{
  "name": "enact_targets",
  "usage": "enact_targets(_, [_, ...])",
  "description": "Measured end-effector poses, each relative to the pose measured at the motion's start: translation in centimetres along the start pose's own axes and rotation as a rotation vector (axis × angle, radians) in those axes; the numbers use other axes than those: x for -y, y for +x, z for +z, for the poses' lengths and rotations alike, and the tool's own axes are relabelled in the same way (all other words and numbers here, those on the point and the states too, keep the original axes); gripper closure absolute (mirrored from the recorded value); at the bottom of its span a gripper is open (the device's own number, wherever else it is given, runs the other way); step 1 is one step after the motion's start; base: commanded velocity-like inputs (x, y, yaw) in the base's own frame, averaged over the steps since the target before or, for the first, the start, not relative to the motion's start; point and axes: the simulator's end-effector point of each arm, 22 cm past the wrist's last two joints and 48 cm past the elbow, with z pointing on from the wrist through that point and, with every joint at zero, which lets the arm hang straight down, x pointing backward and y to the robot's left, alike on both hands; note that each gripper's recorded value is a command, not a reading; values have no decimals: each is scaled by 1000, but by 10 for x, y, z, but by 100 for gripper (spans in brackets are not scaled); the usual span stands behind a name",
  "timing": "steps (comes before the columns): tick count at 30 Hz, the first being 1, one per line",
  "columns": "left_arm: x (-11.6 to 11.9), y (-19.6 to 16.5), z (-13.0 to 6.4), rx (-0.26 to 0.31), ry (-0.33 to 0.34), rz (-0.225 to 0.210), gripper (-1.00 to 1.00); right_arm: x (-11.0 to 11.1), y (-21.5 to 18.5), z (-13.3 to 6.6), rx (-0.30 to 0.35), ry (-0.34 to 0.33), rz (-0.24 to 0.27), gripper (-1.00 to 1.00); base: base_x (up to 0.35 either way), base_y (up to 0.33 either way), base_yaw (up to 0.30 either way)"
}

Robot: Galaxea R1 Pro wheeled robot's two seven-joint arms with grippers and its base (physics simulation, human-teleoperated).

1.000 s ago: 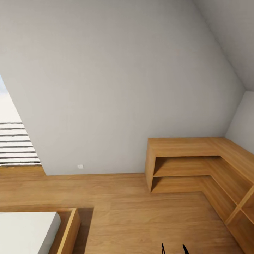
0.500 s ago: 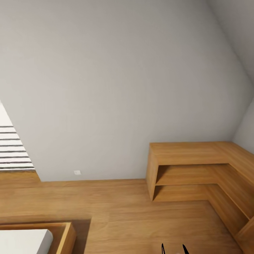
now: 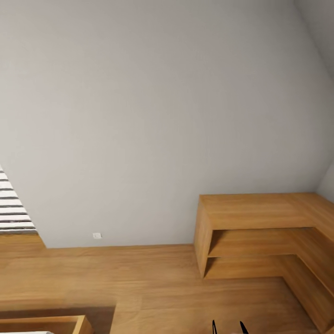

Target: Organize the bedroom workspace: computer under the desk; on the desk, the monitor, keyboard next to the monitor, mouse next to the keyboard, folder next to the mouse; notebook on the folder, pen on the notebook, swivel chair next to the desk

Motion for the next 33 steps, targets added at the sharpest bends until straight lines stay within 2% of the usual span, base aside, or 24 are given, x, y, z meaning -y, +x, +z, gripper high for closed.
enact_targets(6, [-1,0,0,0,-5,-2,-100,-1,0,0,0,-1,1,-100,284,0,0])
enact_targets(12, [-2,0,0,0,-8,-3,-100,-1,0,0,0,-2,0,-100,63,0,-13])
enact_targets(19, [-2,-1,1,3,-8,-5,-100,-1,-2,1,5,-6,-1,-100,6,0,-216])
enact_targets(26, [-1,-3,1,8,-8,-6,-100,-1,-4,1,11,-5,0,-100,219,0,-231])
enact_targets(33, [-1,-5,2,14,-9,-9,-100,1,-6,2,15,-4,-3,-100,54,0,-232])
